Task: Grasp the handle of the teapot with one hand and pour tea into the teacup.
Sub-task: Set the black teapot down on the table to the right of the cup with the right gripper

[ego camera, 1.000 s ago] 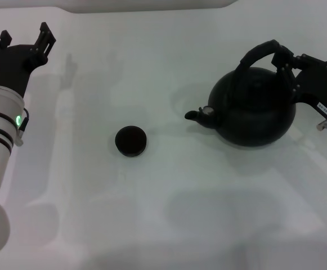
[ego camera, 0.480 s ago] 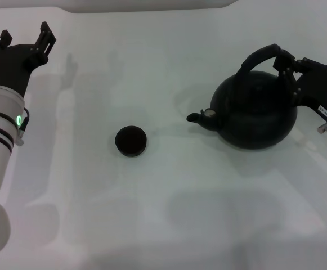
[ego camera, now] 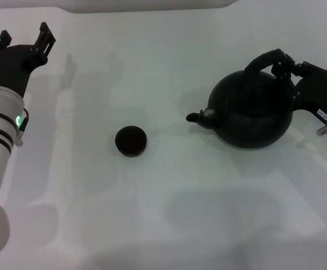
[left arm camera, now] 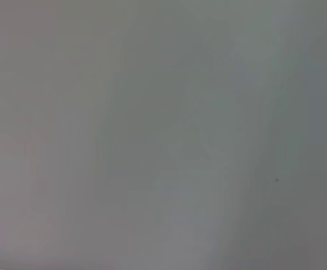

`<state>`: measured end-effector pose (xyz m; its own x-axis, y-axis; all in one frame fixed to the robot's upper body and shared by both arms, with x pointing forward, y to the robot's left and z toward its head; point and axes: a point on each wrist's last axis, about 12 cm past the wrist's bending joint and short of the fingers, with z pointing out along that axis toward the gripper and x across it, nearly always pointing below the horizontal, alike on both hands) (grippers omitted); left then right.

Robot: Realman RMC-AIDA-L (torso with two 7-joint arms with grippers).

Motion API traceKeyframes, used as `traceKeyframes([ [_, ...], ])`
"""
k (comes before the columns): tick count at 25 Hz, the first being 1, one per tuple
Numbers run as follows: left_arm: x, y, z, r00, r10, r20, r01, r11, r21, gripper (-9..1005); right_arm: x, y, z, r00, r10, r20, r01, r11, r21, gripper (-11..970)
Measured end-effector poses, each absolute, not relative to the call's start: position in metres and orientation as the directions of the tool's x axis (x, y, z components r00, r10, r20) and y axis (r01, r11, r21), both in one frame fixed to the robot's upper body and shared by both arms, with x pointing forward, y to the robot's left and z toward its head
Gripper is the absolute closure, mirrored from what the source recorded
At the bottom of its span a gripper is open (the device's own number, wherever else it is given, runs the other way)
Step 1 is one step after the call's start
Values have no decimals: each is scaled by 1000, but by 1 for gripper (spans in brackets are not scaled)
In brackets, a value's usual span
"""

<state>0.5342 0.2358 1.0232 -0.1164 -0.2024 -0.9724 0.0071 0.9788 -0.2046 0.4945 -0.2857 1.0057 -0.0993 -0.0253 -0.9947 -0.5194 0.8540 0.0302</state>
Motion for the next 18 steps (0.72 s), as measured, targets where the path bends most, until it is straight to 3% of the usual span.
traceKeyframes([
  [3,534,236,1023,-117,-202,-972,8,979,-204,105,495,-285,1005,-118,-12,-993,-515,856,51,766],
  [15,533,237,1022,-118,-201,-972,5,979,-203,106,485,-291,1005,-155,99,-983,-497,852,164,322],
  [18,533,237,1022,-118,-200,-973,6,979,-202,106,475,-294,1004,-145,116,-983,-494,852,174,261],
])
